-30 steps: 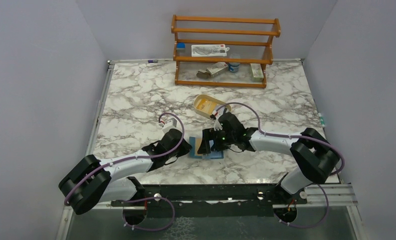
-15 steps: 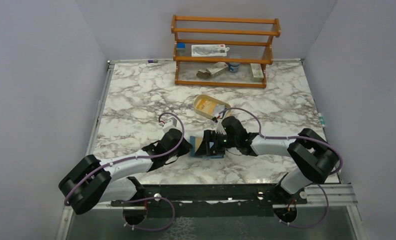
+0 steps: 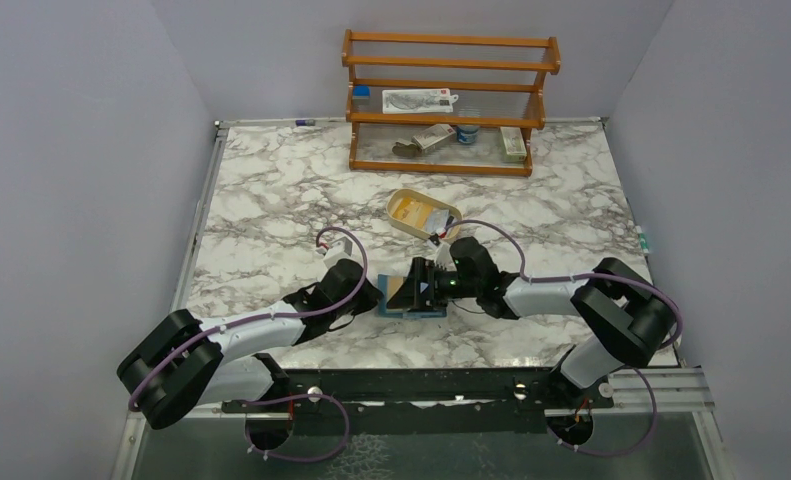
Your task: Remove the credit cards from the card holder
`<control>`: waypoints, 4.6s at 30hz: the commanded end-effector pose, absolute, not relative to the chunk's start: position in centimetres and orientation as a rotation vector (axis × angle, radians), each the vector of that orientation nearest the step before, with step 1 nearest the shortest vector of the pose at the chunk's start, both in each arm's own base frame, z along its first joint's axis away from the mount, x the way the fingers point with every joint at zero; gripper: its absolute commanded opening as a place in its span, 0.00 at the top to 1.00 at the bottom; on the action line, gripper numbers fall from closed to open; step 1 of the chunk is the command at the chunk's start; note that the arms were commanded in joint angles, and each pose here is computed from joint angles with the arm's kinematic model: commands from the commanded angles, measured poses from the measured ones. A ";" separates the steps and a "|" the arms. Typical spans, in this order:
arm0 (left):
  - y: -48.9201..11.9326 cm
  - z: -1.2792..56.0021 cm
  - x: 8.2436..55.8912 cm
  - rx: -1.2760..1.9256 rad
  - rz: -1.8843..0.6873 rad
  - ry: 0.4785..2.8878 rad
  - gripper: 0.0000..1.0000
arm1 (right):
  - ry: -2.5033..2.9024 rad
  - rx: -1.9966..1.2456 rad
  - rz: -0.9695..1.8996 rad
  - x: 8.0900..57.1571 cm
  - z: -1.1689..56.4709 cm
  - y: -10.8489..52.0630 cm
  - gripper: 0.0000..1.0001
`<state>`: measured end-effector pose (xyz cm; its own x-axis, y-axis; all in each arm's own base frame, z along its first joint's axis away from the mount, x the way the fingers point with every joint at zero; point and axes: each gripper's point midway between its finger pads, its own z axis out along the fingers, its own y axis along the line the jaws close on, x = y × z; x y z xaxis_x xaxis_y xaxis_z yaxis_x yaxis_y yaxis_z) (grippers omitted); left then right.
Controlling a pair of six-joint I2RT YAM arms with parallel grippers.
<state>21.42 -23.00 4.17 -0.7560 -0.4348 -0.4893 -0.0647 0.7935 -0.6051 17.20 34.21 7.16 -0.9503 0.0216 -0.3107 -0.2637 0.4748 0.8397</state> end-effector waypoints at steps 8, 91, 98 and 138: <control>-23.2 4.5 21.4 -0.380 -0.793 2.319 1.00 | 2.380 -0.172 1.443 18.7 6.9 34.8 0.11; -22.9 3.9 21.4 -0.384 -0.763 2.335 1.00 | 2.599 -0.154 1.374 20.1 2.6 33.4 0.38; -22.7 3.7 21.3 -0.387 -0.753 2.339 1.00 | 2.640 -0.160 1.244 20.0 1.0 31.6 0.51; -22.8 3.1 21.1 -0.383 -0.752 2.357 1.00 | 2.706 -0.107 0.968 21.0 -0.2 25.9 0.81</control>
<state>21.22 -23.16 3.42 -0.7610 -0.4453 -0.4719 -0.0774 0.7845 -0.6153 22.05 28.58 2.49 -0.9507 0.0284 -0.3087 -0.2062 0.6855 0.6983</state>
